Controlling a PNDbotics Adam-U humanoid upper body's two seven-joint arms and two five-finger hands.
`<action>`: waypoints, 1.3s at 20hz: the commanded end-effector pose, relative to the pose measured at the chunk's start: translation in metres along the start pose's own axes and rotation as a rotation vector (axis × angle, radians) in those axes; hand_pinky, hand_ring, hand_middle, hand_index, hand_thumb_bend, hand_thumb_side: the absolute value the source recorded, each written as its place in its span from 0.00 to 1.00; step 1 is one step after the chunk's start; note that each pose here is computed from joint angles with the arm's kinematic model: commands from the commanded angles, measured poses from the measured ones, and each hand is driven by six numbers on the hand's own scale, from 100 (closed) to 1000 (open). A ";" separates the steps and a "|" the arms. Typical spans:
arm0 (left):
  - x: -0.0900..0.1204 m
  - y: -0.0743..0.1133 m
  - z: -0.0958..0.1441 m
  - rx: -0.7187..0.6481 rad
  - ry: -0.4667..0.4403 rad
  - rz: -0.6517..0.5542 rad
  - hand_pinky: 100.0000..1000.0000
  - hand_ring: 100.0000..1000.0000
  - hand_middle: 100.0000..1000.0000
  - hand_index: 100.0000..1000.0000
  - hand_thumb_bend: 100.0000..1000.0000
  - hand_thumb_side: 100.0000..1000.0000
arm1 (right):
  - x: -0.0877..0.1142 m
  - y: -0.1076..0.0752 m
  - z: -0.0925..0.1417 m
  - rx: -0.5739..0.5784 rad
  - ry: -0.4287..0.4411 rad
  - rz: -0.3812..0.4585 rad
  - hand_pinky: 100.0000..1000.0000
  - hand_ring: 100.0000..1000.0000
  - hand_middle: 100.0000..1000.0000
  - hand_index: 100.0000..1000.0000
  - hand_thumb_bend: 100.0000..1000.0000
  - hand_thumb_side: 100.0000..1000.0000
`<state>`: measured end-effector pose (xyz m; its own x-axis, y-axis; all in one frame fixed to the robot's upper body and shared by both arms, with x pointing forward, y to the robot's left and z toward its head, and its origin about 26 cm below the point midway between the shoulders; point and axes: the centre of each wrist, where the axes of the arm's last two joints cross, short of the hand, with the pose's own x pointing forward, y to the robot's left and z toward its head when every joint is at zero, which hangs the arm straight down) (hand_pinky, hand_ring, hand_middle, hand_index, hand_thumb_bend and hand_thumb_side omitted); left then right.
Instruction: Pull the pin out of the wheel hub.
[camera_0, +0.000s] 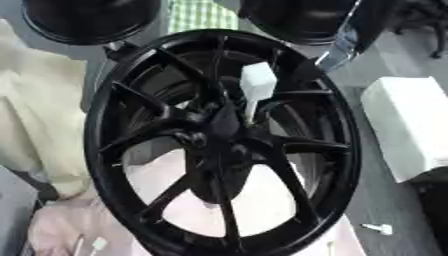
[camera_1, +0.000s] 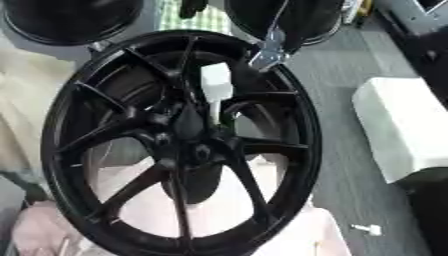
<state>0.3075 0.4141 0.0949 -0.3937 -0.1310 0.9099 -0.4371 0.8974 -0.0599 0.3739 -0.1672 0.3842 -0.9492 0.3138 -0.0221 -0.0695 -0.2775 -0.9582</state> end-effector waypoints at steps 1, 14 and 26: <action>0.011 0.002 -0.007 -0.018 -0.036 -0.016 0.75 0.62 0.54 0.72 0.64 0.53 | -0.001 -0.003 0.002 0.015 0.009 0.007 0.86 0.83 0.77 0.85 0.49 0.36; 0.010 0.001 -0.007 -0.026 -0.033 -0.016 0.75 0.62 0.54 0.72 0.64 0.53 | -0.001 0.002 0.002 0.021 0.036 -0.022 0.85 0.82 0.76 0.84 0.46 0.34; 0.010 -0.001 -0.007 -0.033 -0.033 -0.017 0.75 0.62 0.55 0.72 0.64 0.53 | -0.017 0.023 -0.012 -0.033 0.184 -0.076 0.82 0.78 0.71 0.82 0.44 0.32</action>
<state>0.3087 0.4123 0.0952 -0.3932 -0.1322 0.9099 -0.4250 0.9037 -0.0524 0.3931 -0.1660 0.3515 -0.8772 0.4795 0.0236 -0.1509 -0.2289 -0.9617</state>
